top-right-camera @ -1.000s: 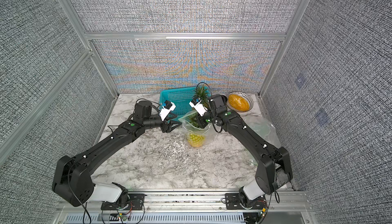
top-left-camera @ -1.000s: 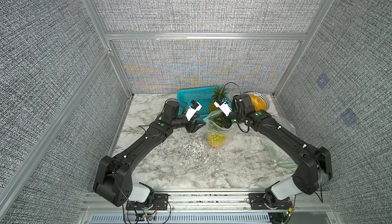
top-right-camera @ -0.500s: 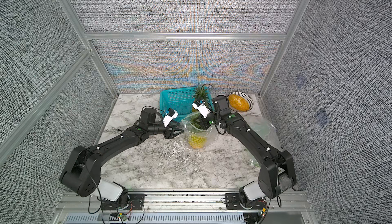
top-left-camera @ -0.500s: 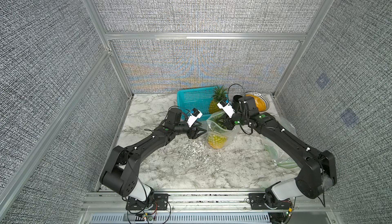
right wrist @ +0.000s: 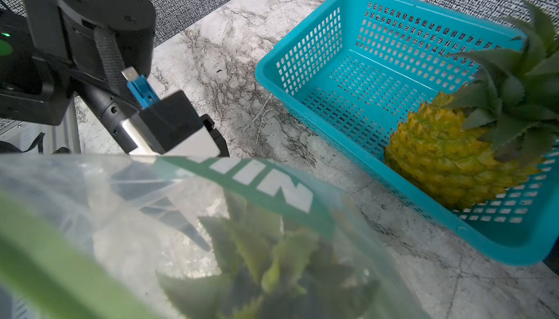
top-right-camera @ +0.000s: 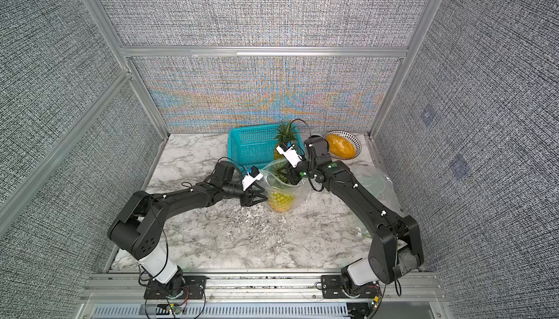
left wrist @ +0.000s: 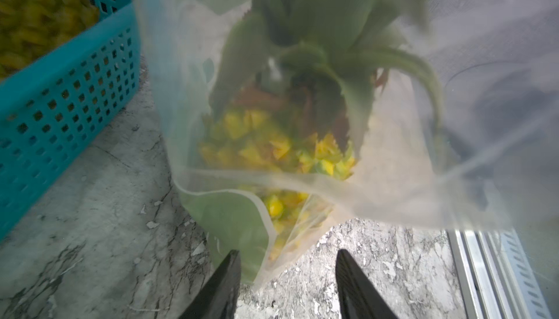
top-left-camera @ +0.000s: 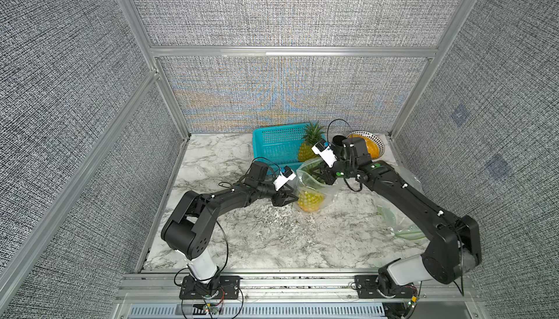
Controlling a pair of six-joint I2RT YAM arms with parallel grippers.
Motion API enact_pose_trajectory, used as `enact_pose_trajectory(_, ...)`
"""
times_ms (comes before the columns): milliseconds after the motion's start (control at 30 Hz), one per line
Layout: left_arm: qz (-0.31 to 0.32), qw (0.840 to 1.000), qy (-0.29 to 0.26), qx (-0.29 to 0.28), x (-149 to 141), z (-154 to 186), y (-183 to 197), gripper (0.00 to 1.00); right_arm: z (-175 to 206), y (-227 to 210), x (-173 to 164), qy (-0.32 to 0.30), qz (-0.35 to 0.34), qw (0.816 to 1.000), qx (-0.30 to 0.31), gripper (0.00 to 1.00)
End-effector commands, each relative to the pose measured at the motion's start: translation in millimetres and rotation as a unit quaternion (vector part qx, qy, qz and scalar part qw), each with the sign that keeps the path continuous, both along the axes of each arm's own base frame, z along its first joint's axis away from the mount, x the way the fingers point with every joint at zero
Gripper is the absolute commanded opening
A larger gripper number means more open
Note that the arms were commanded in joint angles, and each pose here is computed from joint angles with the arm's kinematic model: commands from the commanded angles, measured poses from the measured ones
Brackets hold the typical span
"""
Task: Open the zip-top bag and take out the pineapple
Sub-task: Pick up the pineapple from the zipper food storage bag.
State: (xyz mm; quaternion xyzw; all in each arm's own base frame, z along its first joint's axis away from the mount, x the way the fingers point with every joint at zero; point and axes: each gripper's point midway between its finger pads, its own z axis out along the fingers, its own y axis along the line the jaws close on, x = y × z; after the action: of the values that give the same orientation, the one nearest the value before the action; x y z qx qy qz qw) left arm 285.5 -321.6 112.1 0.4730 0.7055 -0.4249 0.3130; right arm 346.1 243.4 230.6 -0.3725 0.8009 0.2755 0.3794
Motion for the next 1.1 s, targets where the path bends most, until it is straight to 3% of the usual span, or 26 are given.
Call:
enact_pose_trajectory(0, 0.000, 1.000, -0.018, 0.005, 5.8, -3.6, -5.2, 0.48, -4.0, -0.4, -2.3, 0.017, -0.003, 1.000, 0.003, 0.00)
enact_pose_trajectory(200, 0.027, 0.999, -0.021, 0.019, 17.0, -16.0, -5.6, 0.38, -4.6, 1.1, -3.6, 0.019, 0.000, 1.000, 0.009, 0.00)
enact_pose_trajectory(300, 0.036, 0.999, -0.020, 0.027, 21.3, -21.5, -5.1, 0.23, -4.8, 2.3, -5.5, 0.022, 0.005, 1.000, 0.010, 0.00)
enact_pose_trajectory(400, 0.047, 0.998, -0.016, 0.032, 25.8, -25.5, -4.9, 0.02, -5.0, 2.9, -9.6, 0.023, 0.015, 1.000, 0.009, 0.00)
enact_pose_trajectory(433, 0.056, 0.998, -0.014, 0.033, 28.2, -25.6, -4.4, 0.00, -6.0, 2.5, -11.2, 0.024, 0.019, 1.000, 0.008, 0.00)
enact_pose_trajectory(733, 0.125, 0.990, 0.020, 0.060, 52.0, -25.1, -0.5, 0.00, -5.8, 2.0, -37.8, 0.043, 0.083, 0.996, -0.011, 0.00)
enact_pose_trajectory(1000, 0.129, 0.990, 0.021, 0.060, 45.8, -22.9, 4.8, 0.00, 3.5, -9.4, -16.8, 0.013, 0.024, 1.000, -0.011, 0.00)
enact_pose_trajectory(1067, 0.117, 0.992, 0.014, 0.051, 38.6, -17.5, 6.2, 0.05, 5.5, -13.5, -11.2, 0.009, 0.009, 1.000, -0.005, 0.00)
